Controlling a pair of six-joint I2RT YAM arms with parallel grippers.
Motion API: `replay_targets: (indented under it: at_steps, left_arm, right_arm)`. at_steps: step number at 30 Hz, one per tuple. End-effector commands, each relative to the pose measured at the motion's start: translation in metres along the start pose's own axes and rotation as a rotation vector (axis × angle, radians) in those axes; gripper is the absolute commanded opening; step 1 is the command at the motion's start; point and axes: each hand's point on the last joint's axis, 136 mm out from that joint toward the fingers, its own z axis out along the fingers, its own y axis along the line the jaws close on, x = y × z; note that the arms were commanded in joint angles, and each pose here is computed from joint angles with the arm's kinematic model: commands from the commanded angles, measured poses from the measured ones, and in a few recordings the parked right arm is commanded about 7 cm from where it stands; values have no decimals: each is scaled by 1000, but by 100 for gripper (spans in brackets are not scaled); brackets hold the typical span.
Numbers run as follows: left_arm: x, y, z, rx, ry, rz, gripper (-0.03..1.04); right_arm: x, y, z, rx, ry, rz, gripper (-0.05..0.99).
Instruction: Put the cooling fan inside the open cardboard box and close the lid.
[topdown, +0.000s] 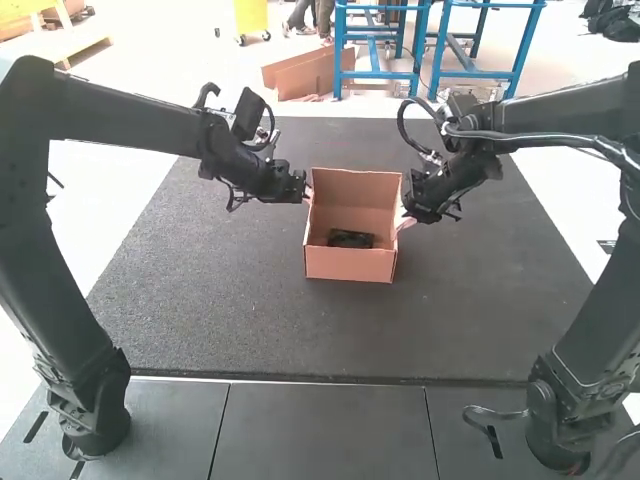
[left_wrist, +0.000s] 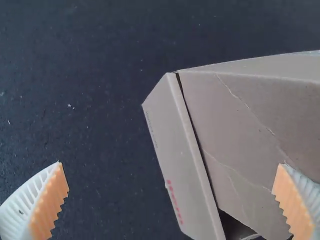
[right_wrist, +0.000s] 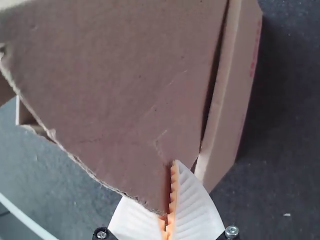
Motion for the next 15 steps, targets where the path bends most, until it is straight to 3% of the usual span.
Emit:
replay_targets:
  at_steps: [1, 2, 4, 8, 11, 15]
  left_arm:
    - [-7, -8, -12, 16, -30, 28, 97]
    - [-6, -8, -12, 17, -25, 30, 97]
    - [1, -7, -10, 12, 2, 43, 97]
    - [10, -3, -8, -1, 36, 52, 97]
    - [4, 13, -10, -87, 15, 49, 97]
    - [-4, 49, -14, -254, -19, 56, 97]
  right_arm:
    - [2, 6, -5, -3, -9, -21, 2]
    - [1, 7, -6, -4, -12, -21, 13]
    - [-5, 11, -10, -10, -20, -7, 46]
    - [-3, 10, -16, -4, 2, 0, 90]
    - [1, 11, -22, -7, 21, -12, 92]
    - [14, 17, -35, -31, 77, -44, 92]
